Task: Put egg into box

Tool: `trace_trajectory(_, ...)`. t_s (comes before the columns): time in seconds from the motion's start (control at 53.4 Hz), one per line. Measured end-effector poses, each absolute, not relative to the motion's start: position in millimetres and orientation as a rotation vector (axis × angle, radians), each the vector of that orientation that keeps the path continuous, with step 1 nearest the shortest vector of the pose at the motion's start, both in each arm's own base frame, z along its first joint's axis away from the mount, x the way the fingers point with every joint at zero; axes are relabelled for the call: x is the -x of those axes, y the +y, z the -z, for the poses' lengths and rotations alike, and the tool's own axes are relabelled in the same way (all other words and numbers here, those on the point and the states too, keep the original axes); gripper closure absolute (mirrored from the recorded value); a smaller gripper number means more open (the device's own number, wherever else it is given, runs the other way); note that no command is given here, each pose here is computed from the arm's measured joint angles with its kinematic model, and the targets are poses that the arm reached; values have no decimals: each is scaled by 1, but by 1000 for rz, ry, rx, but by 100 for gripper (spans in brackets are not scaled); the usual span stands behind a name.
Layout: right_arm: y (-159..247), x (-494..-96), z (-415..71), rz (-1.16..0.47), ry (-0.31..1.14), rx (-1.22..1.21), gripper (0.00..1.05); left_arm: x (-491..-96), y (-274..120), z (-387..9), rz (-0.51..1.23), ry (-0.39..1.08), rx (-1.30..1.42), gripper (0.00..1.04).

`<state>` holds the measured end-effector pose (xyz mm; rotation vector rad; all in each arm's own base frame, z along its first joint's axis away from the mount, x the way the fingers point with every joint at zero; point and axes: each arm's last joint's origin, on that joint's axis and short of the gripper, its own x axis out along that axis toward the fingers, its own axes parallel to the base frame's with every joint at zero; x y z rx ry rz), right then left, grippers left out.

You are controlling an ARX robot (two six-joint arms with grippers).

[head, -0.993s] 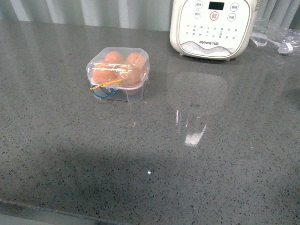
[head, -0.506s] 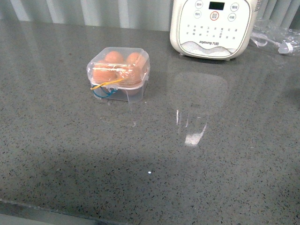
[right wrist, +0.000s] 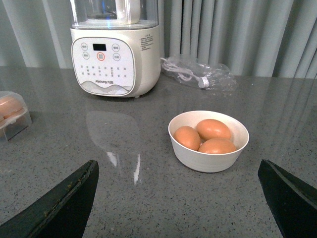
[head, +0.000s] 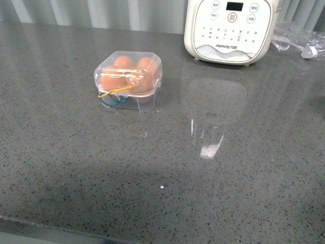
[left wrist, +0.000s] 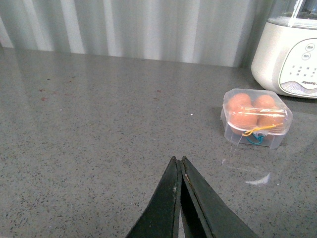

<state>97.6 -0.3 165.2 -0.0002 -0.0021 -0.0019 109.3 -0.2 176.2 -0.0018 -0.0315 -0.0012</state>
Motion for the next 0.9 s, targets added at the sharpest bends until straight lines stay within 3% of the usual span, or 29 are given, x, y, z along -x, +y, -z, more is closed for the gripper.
trace_trajectory(0.487, 0, -98, -165, 2, -2, 0, 7, -96, 0, -173, 2, -26, 3, 100)
trace_trajectory(0.674, 0, -98, -165, 2, -2, 0, 7, -96, 0, -173, 2, -26, 2, 62)
trace_trajectory(0.899, 0, -98, -165, 2, -2, 0, 7, -96, 0, -173, 2, -26, 2, 30)
